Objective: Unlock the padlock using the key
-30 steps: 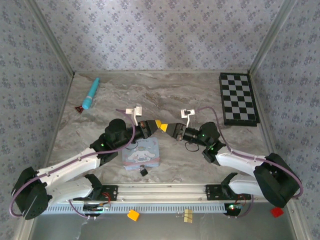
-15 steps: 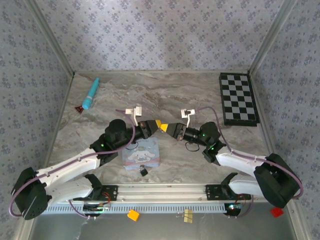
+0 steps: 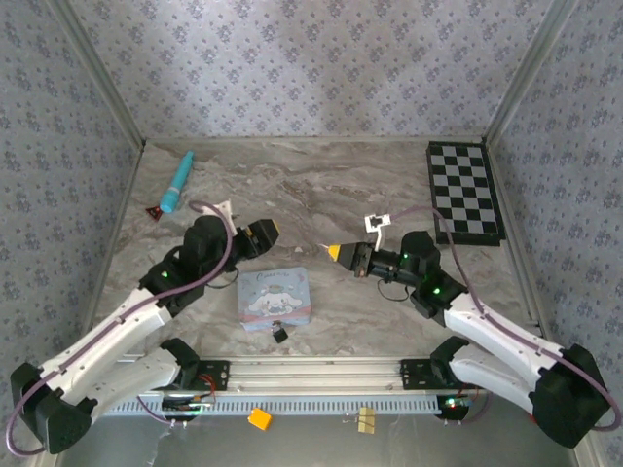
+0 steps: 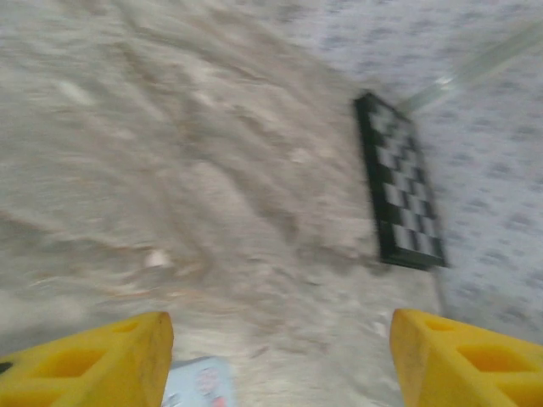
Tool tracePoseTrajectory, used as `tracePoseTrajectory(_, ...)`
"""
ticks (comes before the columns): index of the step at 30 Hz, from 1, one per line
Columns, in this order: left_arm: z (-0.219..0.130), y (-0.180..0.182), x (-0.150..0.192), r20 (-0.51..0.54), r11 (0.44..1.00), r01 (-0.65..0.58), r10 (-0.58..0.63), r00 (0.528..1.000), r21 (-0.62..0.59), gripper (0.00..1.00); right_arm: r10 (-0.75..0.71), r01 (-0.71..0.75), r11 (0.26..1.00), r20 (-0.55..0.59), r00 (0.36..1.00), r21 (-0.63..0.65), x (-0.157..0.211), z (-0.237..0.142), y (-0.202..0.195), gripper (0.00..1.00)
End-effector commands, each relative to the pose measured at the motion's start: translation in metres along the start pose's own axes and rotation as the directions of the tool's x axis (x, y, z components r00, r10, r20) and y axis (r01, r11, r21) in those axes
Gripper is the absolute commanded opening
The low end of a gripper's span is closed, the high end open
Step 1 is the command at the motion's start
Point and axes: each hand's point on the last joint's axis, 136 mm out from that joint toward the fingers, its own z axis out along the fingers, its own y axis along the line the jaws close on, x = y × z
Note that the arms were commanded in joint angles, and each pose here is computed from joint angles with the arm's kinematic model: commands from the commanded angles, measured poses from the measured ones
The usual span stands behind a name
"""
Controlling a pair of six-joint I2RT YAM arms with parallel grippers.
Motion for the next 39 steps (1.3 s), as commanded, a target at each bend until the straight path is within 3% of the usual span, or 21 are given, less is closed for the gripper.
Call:
tracePoseTrajectory(1,-0.028,0.069,0.022,-0.165,0.918,-0.133,0.075,0.983,-0.374,0.74,-0.074,0.087,0.979,-0.077,0.994,0.182,0.012,-0.011,-0.029,0.0)
tracePoseTrajectory(5,-0.049,0.089,0.042,-0.265,0.831,-0.228,0.102,0.959,-0.508,0.82,-0.125,0.15,0.954,-0.11,0.986,0.261,0.016,-0.017,-0.044,0.0)
tracePoseTrajectory(14,-0.087,0.107,0.11,-0.503,0.706,-0.413,0.092,0.859,-0.576,0.98,-0.14,0.173,0.938,-0.127,0.982,0.3,0.018,-0.017,-0.061,0.0)
tracePoseTrajectory(23,-0.061,0.102,0.176,-0.647,0.782,-0.483,0.137,0.75,-0.394,1.0,-0.116,0.142,0.947,-0.104,0.988,0.289,0.009,-0.016,-0.069,0.0)
tracePoseTrajectory(29,-0.044,0.112,0.194,-0.703,0.74,-0.555,0.159,0.693,-0.379,1.0,-0.104,0.126,0.945,-0.087,0.991,0.303,0.009,-0.022,-0.073,0.0)
tracePoseTrajectory(39,-0.008,0.117,0.192,-0.701,0.736,-0.552,0.15,0.697,-0.392,1.0,-0.094,0.113,0.944,-0.076,0.993,0.309,0.008,-0.026,-0.073,0.0)
